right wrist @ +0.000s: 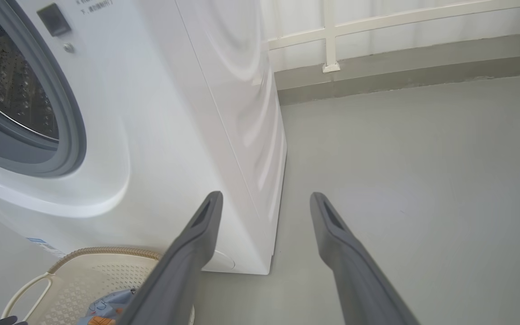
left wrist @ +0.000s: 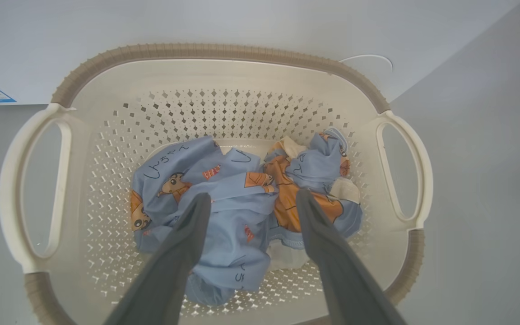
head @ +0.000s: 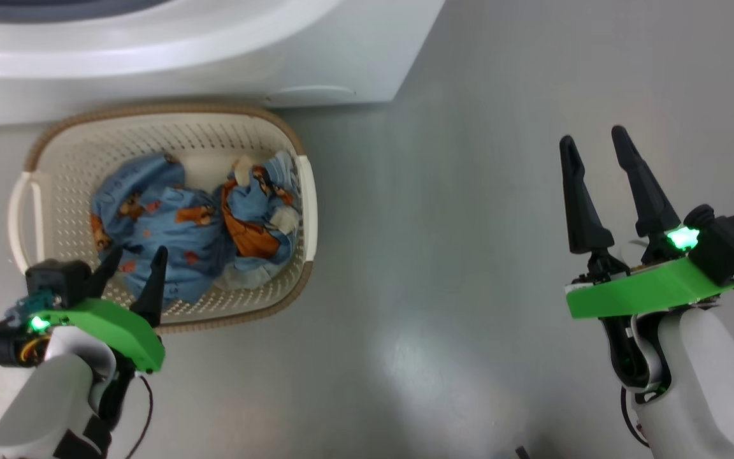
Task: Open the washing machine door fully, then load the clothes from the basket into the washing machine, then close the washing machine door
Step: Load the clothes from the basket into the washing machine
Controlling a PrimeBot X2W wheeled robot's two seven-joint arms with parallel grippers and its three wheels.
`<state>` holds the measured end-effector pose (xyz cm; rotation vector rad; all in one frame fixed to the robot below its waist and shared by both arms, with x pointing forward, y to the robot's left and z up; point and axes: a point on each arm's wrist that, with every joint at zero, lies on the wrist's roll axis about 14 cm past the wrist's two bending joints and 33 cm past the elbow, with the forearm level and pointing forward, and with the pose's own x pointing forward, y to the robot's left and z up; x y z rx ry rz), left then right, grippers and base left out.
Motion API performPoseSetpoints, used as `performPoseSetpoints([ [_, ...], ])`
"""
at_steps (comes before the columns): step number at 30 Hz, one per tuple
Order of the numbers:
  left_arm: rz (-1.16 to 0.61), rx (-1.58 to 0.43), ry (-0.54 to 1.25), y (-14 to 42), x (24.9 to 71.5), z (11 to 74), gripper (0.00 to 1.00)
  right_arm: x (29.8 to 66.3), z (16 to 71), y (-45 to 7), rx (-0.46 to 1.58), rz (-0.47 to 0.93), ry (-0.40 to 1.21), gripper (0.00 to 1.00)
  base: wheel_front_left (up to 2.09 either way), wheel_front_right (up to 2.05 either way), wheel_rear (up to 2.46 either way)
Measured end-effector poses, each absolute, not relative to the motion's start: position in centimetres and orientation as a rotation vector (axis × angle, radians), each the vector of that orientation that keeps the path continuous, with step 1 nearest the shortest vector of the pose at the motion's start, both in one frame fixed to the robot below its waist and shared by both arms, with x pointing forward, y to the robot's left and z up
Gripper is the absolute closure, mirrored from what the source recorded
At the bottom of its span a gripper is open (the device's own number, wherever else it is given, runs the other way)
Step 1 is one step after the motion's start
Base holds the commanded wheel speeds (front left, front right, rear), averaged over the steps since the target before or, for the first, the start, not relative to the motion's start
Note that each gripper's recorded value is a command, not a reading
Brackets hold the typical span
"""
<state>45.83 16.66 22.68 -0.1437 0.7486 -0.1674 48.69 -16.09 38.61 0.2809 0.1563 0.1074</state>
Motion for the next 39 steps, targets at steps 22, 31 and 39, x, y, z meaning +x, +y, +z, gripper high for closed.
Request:
performPoseSetpoints([
  [22, -0.181, -0.072, 0.966, 17.6, 47.0, 13.3, 0.00, 49.5, 32.3, -16.9, 0.243, 0.087, 0.264, 0.00, 0.00, 0.00, 0.00],
  [31, -0.198, -0.067, 1.060, 16.9, 47.5, 10.9, 0.00, 49.2, 31.1, -17.5, 0.233, 0.069, 0.288, 0.00, 0.00, 0.00, 0.00],
  [39, -0.234, -0.087, 1.099, 15.6, 47.4, 10.5, 0.81, 49.0, 31.2, -17.4, 0.237, 0.067, 0.290, 0.00, 0.00, 0.00, 0.00],
])
